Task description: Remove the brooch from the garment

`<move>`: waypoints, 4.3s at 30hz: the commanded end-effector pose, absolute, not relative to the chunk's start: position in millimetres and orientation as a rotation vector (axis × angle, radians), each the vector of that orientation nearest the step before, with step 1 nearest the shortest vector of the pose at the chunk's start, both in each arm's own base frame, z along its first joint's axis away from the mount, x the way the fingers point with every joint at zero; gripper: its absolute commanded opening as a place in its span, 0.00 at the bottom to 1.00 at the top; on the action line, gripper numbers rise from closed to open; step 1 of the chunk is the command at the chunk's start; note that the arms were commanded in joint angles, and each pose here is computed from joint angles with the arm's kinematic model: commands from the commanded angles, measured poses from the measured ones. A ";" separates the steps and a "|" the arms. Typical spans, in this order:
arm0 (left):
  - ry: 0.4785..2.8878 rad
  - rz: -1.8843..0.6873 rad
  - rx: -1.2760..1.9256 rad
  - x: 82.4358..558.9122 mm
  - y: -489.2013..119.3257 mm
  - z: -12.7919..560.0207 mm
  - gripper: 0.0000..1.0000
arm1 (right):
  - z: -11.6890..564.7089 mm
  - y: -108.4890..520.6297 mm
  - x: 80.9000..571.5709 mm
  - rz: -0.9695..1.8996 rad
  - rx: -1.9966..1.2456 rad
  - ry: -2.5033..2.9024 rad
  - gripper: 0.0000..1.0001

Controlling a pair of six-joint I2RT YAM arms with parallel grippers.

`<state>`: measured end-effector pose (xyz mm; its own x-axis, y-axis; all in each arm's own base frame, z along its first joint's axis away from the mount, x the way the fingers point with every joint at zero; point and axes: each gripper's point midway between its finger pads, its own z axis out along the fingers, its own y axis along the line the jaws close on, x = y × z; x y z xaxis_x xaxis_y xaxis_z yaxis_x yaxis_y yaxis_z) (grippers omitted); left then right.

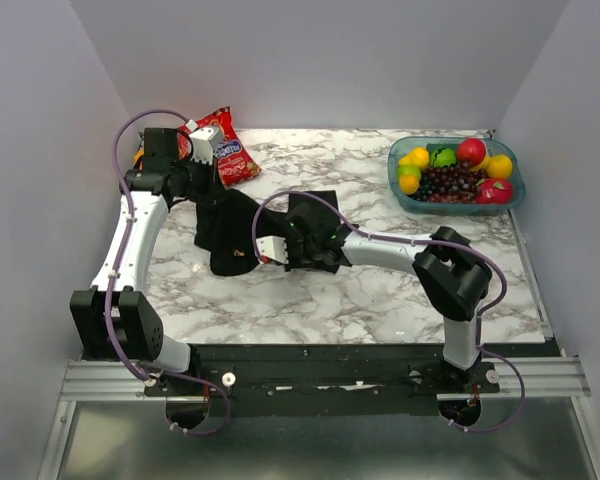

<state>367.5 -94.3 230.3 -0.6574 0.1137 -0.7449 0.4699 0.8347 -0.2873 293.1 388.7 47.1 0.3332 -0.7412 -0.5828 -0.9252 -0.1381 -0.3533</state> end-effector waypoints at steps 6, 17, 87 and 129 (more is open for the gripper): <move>2.138 -0.552 0.518 332.4 -85.0 289.9 0.00 | 143.5 350.8 286.0 0.505 -1.865 1.384 0.01; 1.955 -0.541 0.633 265.8 -95.5 331.8 0.00 | 181.4 322.0 258.5 0.563 -1.789 1.333 0.54; 2.247 -0.329 0.488 486.3 -29.4 199.6 0.30 | 185.7 242.4 410.1 0.863 -1.141 2.057 0.43; 2.621 -0.487 0.687 256.3 -37.6 112.5 0.51 | 37.7 400.3 269.9 0.519 -2.260 1.277 0.00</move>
